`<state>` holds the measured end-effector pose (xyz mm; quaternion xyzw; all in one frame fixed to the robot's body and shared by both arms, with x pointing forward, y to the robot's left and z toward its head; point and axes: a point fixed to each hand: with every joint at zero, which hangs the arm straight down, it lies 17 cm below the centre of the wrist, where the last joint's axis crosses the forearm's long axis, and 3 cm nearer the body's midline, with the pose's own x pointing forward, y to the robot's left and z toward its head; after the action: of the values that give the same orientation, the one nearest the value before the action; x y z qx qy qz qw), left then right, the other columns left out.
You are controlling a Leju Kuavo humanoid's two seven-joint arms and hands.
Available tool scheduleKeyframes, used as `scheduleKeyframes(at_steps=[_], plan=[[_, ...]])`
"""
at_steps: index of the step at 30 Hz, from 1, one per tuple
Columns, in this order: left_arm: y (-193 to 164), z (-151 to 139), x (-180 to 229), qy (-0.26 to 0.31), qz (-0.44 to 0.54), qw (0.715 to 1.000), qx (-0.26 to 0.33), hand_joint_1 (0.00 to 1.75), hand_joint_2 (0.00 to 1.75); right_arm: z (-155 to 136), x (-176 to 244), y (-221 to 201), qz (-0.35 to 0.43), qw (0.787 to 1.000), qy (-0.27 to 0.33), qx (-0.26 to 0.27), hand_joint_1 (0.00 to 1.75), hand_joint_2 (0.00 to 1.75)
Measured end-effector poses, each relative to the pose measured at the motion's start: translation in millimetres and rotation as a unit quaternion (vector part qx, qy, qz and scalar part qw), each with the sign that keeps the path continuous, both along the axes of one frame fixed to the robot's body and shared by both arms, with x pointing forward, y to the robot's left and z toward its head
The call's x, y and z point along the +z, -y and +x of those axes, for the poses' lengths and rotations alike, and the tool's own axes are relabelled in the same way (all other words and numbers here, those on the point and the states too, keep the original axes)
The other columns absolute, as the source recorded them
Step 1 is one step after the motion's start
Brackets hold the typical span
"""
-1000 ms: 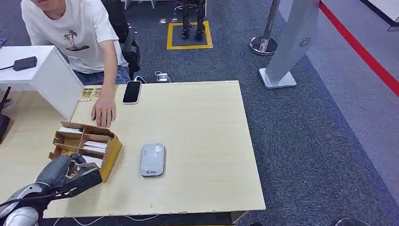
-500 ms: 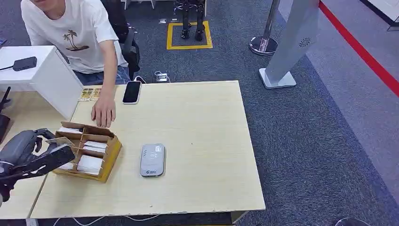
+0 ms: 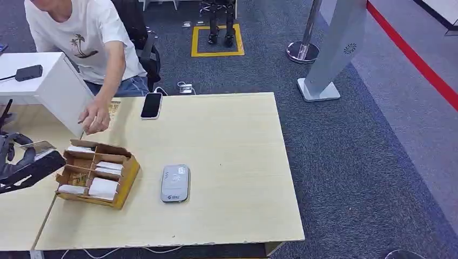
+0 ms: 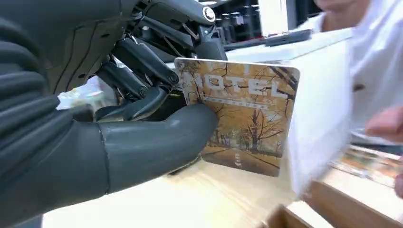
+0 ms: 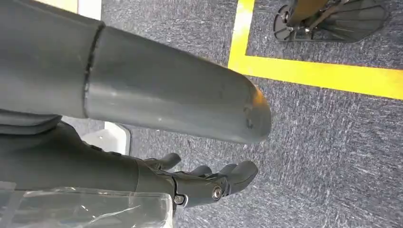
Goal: Pass the card to the sensor for recognition and then transmit it.
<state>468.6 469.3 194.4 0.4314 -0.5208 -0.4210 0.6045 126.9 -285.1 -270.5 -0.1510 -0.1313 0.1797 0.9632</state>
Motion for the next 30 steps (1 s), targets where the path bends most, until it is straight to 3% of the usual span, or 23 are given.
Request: scheduleKeyframes(at_steps=[11, 18, 30], plan=[[-49, 18, -20, 0.0, -0.025, 0.997, 0.073, 1.75, 1.75, 0, 0, 1, -0.005, 1.0, -0.002, 0.013, 0.0, 0.0], [-70, 54, -8, 0.001, -0.055, 0.995, 0.085, 1.75, 1.75, 3, 1, 1, -0.007, 1.0, 0.0, 0.022, 0.0, 0.0], [1, 118, 5, -0.016, -0.12, 0.992, 0.042, 1.75, 1.75, 11, 2, 1, -0.009, 1.0, 0.003, 0.028, 0.0, 0.0]])
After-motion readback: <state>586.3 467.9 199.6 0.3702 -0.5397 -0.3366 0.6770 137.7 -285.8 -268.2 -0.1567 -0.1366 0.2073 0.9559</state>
